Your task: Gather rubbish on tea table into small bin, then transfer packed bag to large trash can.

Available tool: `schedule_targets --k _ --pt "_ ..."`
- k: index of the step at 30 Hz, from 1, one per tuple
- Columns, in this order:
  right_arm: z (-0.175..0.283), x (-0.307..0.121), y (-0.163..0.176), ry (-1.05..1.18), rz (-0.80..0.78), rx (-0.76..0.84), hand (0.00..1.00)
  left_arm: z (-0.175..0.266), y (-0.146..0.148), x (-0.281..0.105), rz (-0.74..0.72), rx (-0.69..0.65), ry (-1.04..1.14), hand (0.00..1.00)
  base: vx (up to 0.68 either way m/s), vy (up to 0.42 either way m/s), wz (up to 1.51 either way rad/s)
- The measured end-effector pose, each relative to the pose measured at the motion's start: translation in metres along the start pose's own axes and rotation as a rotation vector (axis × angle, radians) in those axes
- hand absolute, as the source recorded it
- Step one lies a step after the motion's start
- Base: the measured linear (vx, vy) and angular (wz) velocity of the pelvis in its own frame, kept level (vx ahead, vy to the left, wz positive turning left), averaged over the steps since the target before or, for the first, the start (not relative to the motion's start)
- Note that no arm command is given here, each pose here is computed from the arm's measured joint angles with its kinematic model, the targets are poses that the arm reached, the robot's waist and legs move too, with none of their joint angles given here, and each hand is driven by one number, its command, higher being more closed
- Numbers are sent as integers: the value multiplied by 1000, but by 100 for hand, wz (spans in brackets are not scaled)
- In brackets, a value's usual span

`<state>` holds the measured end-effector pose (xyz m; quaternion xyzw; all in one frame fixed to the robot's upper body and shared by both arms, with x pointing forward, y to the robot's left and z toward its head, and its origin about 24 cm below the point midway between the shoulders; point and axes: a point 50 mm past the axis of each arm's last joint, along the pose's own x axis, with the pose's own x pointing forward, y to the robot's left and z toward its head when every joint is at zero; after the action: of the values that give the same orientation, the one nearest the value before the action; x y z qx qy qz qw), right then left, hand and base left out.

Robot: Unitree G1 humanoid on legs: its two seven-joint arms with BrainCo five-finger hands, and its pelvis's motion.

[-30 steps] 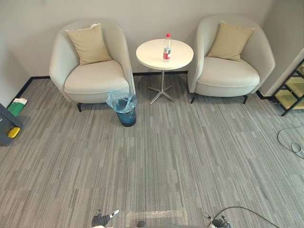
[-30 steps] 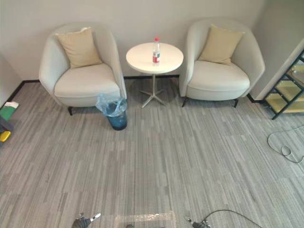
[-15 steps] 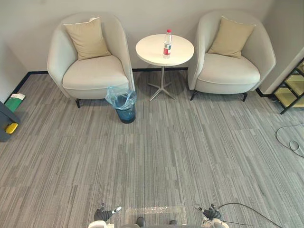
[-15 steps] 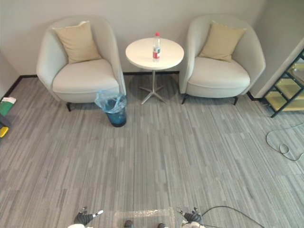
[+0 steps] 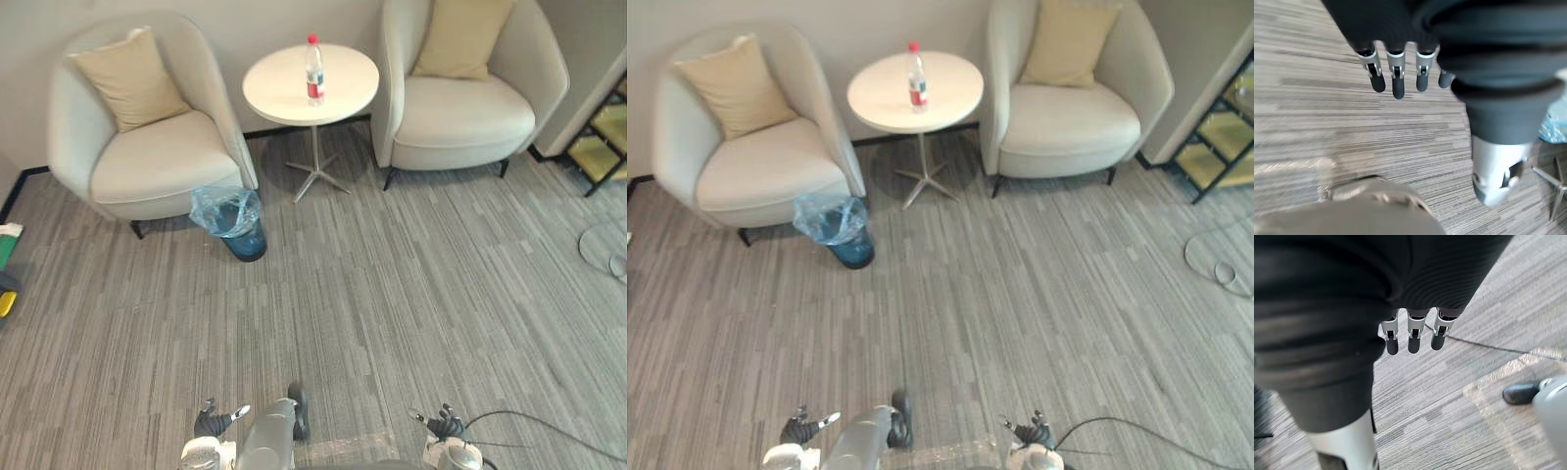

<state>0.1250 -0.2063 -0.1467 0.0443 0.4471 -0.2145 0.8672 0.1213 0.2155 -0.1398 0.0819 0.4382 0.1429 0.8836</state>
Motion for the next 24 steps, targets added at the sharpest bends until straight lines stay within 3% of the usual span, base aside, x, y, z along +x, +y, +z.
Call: schedule_targets --k 6,11,24 --pt "0 -1 11 -4 39 -30 0 3 6 4 5 25 2 0 532 189 -24" --pt "9 0 13 -40 66 -72 0 8 -13 3 -56 57 -14 0 487 40 -2" --pt "18 0 5 -84 41 -11 0 20 -49 -1 -119 -63 -27 0 454 -220 53"
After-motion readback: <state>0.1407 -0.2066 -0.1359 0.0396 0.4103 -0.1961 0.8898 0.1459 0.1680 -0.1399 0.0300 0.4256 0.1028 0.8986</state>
